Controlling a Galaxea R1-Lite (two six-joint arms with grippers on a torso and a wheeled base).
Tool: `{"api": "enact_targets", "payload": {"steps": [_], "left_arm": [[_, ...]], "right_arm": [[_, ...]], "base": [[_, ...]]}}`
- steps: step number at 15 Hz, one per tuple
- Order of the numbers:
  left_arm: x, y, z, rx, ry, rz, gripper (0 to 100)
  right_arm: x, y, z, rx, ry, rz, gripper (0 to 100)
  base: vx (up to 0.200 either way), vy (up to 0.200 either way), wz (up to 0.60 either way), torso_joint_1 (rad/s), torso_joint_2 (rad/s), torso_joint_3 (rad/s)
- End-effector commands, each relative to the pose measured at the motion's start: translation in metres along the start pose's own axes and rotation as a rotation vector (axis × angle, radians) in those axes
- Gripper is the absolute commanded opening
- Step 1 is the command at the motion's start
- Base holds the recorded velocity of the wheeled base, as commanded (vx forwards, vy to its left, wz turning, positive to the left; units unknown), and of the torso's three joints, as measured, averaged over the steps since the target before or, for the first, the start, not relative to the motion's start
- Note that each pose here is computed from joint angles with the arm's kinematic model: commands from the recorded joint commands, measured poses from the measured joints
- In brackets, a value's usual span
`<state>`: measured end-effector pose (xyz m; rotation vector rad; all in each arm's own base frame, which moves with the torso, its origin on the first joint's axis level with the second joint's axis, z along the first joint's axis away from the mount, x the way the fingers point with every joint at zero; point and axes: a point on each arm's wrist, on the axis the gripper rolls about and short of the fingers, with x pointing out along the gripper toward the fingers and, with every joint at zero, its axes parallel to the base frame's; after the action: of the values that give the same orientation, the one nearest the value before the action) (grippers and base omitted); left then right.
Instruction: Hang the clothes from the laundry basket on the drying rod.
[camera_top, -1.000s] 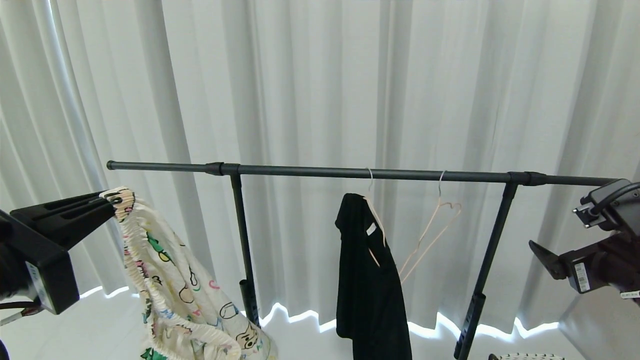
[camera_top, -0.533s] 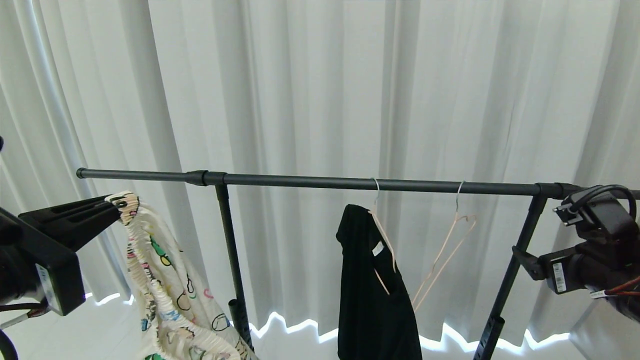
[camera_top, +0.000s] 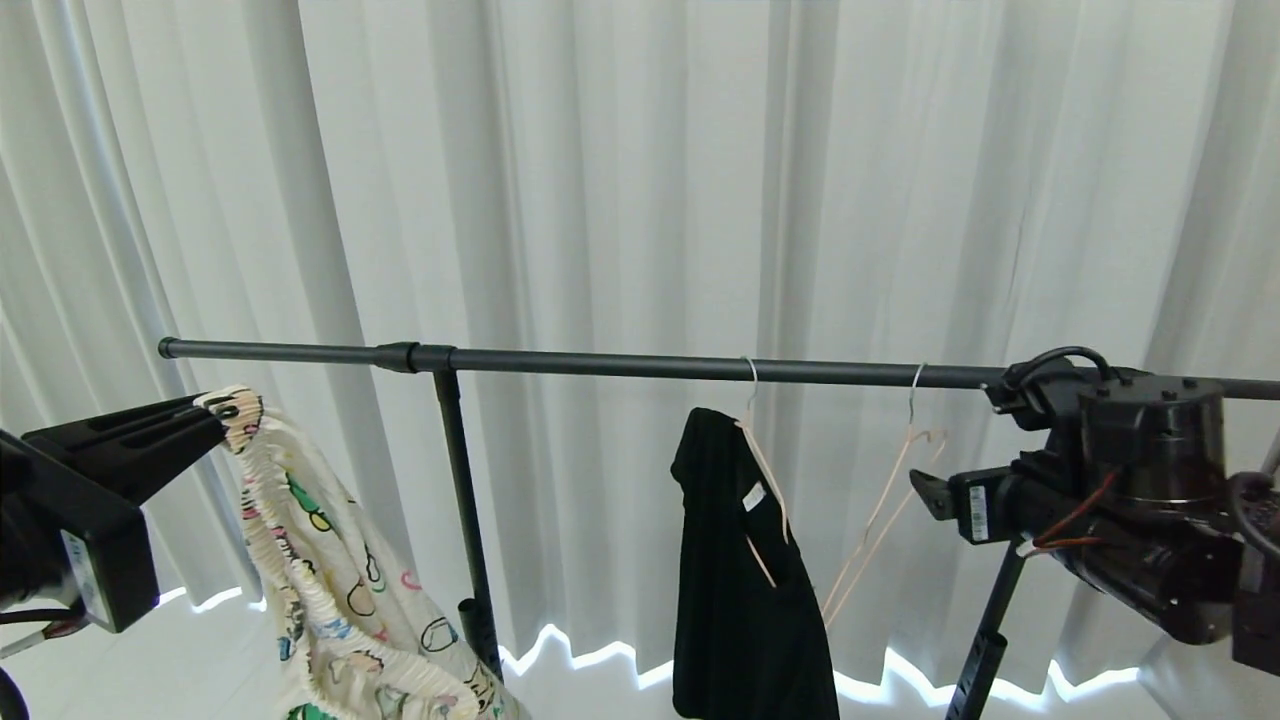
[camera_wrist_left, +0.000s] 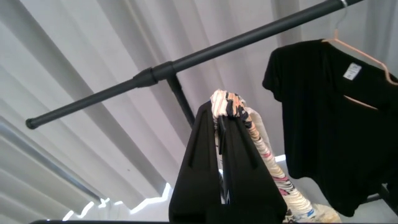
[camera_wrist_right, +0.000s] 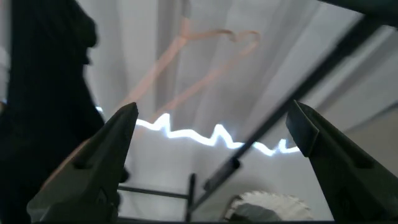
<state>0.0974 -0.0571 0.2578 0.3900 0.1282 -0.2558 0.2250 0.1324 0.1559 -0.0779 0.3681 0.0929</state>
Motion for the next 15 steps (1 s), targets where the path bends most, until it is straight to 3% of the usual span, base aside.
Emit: {"api": "enact_targets", "payload": {"steps": [1, 4, 7, 11, 15], "left_arm": [[0.000, 0.002, 0.000, -0.003, 0.004, 0.014, 0], [-0.001, 0.008, -0.001, -0.015, 0.010, 0.061, 0], [-0.004, 0.011, 0.001, -0.023, -0.003, 0.075, 0], [-0.004, 0.011, 0.000, -0.023, 0.002, 0.081, 0], [-0.003, 0.011, -0.001, -0.024, 0.005, 0.082, 0]], "right_arm": [[0.029, 0.026, 0.003, 0.059, 0.020, 0.028, 100], [0.053, 0.037, -0.015, 0.050, 0.089, 0.016, 100], [0.065, 0.041, -0.027, 0.098, 0.134, -0.002, 100], [0.064, 0.040, -0.036, 0.196, 0.213, -0.036, 100], [0.060, 0.037, -0.036, 0.242, 0.233, -0.053, 100]], "base": [[0.000, 0.000, 0.00, 0.000, 0.00, 0.000], [0.000, 0.000, 0.00, 0.000, 0.00, 0.000], [0.000, 0.000, 0.00, 0.000, 0.00, 0.000], [0.000, 0.000, 0.00, 0.000, 0.00, 0.000], [0.000, 0.000, 0.00, 0.000, 0.00, 0.000]]}}
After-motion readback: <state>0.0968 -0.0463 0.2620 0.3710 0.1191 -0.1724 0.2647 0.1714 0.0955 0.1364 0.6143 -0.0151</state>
